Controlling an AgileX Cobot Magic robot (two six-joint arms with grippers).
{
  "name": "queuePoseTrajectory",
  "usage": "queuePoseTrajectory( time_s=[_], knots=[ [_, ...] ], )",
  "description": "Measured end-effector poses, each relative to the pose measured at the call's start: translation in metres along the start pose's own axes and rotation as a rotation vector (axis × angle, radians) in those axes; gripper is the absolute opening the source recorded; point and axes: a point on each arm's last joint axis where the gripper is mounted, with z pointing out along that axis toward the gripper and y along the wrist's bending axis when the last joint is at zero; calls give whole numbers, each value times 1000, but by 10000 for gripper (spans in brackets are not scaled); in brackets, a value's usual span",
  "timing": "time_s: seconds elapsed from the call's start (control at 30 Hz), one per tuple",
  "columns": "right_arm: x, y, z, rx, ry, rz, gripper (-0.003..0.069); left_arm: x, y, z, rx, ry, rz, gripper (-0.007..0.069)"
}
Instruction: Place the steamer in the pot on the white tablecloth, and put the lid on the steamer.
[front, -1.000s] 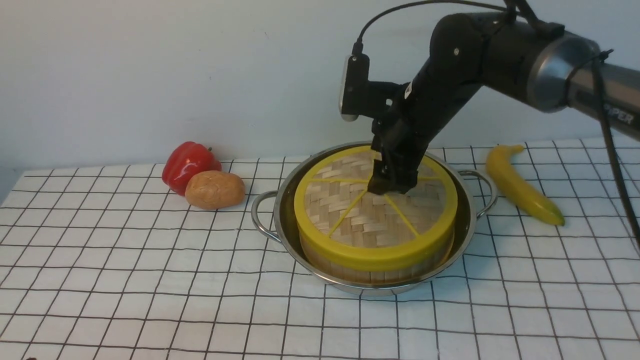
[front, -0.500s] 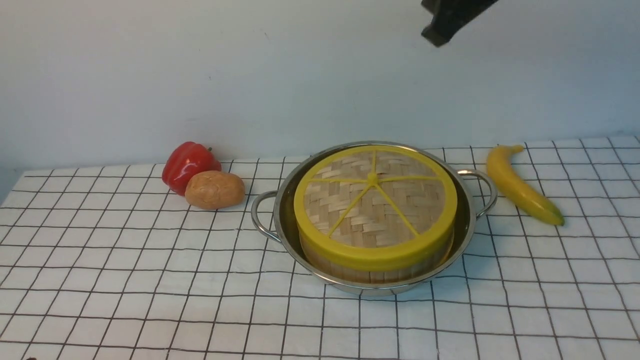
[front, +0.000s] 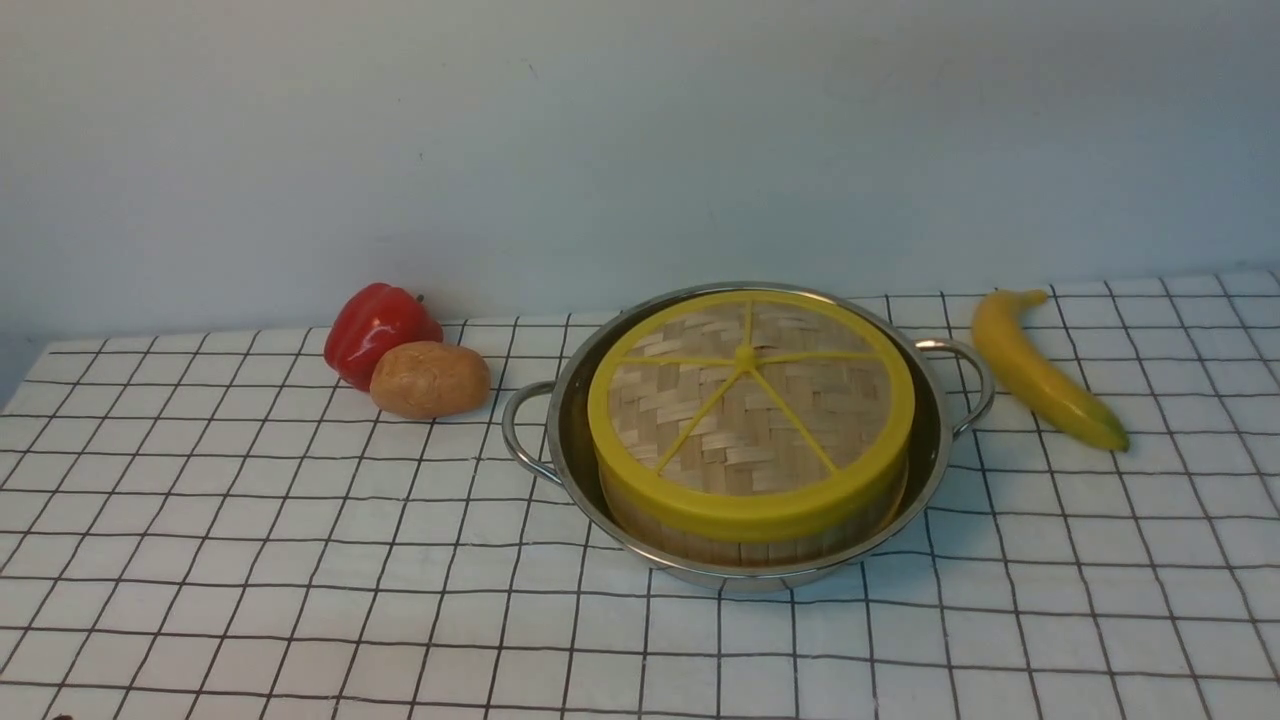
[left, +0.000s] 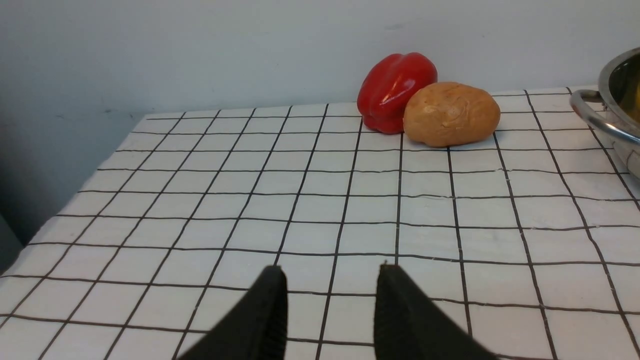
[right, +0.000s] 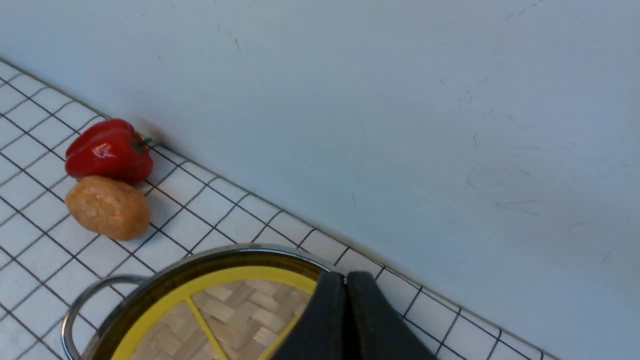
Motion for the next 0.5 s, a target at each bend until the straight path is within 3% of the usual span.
queuePoseTrajectory(
  time_s=[0.2,0.3,0.5],
  knots=[
    [37,-5,-5,35,139,-29,1,0,0,0,0,0,0,243],
    [82,-12,-28,51,148,-4,5,0,0,0,0,0,0,243],
    [181,-34,-82,140,-72,100,14,0,0,0,0,0,0,243]
  ],
)
